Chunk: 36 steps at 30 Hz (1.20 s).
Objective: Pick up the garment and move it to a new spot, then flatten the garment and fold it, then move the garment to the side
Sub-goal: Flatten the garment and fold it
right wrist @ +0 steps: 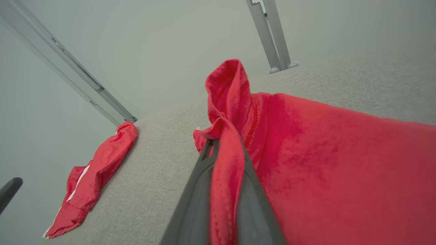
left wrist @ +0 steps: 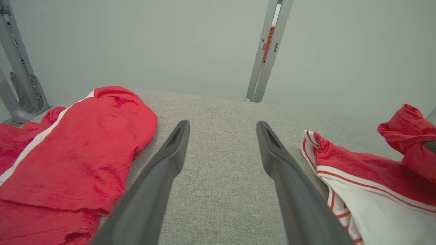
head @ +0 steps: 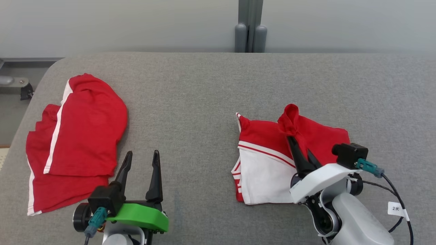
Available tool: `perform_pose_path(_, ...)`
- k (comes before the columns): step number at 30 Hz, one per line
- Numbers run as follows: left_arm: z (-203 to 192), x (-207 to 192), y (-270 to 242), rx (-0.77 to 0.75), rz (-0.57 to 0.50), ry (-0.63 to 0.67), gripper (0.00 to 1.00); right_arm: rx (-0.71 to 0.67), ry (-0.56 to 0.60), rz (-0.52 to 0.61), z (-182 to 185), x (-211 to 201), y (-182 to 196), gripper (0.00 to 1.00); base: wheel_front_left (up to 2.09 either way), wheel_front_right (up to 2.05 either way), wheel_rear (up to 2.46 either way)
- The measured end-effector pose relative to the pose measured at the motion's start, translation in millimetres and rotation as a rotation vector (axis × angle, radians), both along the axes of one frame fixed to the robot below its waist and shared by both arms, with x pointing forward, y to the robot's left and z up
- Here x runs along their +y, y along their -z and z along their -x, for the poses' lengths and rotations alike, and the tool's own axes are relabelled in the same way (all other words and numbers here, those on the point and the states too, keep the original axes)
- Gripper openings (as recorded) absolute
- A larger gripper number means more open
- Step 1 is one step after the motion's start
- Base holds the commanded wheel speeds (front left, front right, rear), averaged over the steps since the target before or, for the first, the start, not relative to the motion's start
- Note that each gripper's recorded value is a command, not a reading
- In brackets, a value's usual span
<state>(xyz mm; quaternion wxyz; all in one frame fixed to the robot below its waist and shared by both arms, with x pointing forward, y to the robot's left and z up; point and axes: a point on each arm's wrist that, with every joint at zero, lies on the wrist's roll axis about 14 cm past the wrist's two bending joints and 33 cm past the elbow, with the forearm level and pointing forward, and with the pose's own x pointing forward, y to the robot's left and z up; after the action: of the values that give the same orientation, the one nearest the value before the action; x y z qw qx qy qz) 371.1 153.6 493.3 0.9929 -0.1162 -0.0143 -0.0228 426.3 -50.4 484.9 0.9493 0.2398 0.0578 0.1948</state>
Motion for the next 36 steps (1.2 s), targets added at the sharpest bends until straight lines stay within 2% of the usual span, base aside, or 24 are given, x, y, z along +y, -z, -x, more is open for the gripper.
perform_pose_path(15,13.8,28.7,4.5,0.019,-0.001,-0.095,1.0,0.111,-0.145,-0.002,8.1,60.9,34.8,0.0,0.0,0.0,0.0)
perform_pose_path(16,13.5,29.1,5.3,0.021,-0.001,-0.096,1.0,0.122,-0.153,-0.004,9.6,63.6,37.5,0.35,0.0,0.0,0.0)
perform_pose_path(17,13.1,29.1,5.8,0.023,-0.002,-0.096,1.0,0.127,-0.164,-0.005,10.7,66.7,38.6,1.0,0.0,0.0,0.0)
perform_pose_path(22,9.6,28.0,6.3,0.024,-0.002,-0.093,1.0,0.121,-0.191,0.011,11.6,69.6,36.2,1.0,0.0,0.0,0.0)
perform_pose_path(26,5.4,22.5,4.7,0.018,-0.001,-0.076,1.0,0.093,-0.155,0.017,3.0,51.2,28.4,1.0,0.0,0.0,0.0)
perform_pose_path(36,-14.7,2.4,-8.6,-0.028,-0.004,-0.009,1.0,-0.091,0.003,0.143,-25.9,-34.0,-15.3,1.0,0.0,0.0,0.0)
